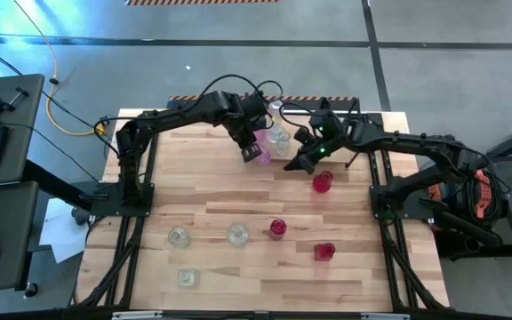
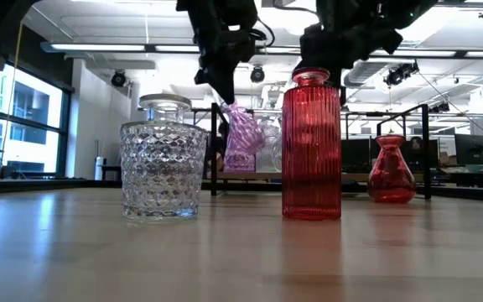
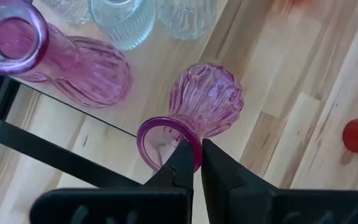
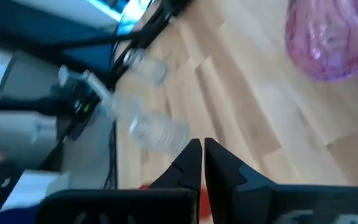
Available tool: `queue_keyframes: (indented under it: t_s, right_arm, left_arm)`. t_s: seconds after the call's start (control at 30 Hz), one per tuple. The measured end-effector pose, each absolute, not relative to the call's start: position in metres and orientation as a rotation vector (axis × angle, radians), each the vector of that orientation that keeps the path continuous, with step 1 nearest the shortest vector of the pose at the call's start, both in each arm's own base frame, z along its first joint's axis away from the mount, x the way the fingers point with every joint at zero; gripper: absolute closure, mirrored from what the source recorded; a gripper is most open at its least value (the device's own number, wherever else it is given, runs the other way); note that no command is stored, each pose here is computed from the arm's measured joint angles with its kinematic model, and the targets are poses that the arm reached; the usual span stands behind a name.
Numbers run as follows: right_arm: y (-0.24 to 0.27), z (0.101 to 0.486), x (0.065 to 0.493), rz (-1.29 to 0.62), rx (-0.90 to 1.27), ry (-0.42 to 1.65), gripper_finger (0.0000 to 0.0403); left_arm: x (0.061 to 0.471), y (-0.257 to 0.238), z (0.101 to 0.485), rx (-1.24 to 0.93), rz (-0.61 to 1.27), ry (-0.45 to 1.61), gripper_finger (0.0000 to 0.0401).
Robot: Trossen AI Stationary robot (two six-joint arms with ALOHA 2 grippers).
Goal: Sort vases onto shelf
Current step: Align the violet vase with the other violet vase on the shelf
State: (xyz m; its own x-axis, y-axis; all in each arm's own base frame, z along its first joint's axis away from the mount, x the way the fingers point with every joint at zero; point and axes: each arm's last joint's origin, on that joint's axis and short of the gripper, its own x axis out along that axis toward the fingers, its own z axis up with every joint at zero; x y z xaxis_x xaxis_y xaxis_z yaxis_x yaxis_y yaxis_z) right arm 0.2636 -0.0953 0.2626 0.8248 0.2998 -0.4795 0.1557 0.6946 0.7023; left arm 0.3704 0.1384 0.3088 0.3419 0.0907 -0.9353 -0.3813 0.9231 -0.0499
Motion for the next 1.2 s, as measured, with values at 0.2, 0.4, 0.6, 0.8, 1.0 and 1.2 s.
queue_keyframes:
  t_s: [0.2, 0.4, 0.6, 0.8, 1.0, 1.2]
  right_arm:
    - [-0.087, 0.247, 0.271, -0.070, 0.816, 0.454, 0.0403]
    - [-0.070, 0.229, 0.272, -0.160, 0.880, 0.264, 0.0403]
    - [-0.046, 0.218, 0.274, -0.269, 0.644, 0.284, 0.0403]
    - [-0.031, 0.202, 0.285, -0.380, 0.474, 0.309, 0.0403]
    - [-0.028, 0.184, 0.303, -0.319, 0.427, 0.274, 0.0403]
    - [-0.033, 0.172, 0.308, -0.308, 0.475, 0.284, 0.0403]
  left_arm:
    - [0.371, 0.138, 0.309, -0.279, 0.312, 1.182, 0.0401]
    - [0.371, 0.138, 0.309, -0.279, 0.312, 1.182, 0.0401]
    - [0.371, 0.138, 0.309, -0.264, 0.301, 1.184, 0.0401]
    - [0.371, 0.138, 0.309, -0.246, 0.287, 1.187, 0.0401]
    - [0.371, 0.138, 0.309, -0.231, 0.275, 1.190, 0.0401]
    - [0.371, 0.138, 0.309, -0.230, 0.275, 1.192, 0.0401]
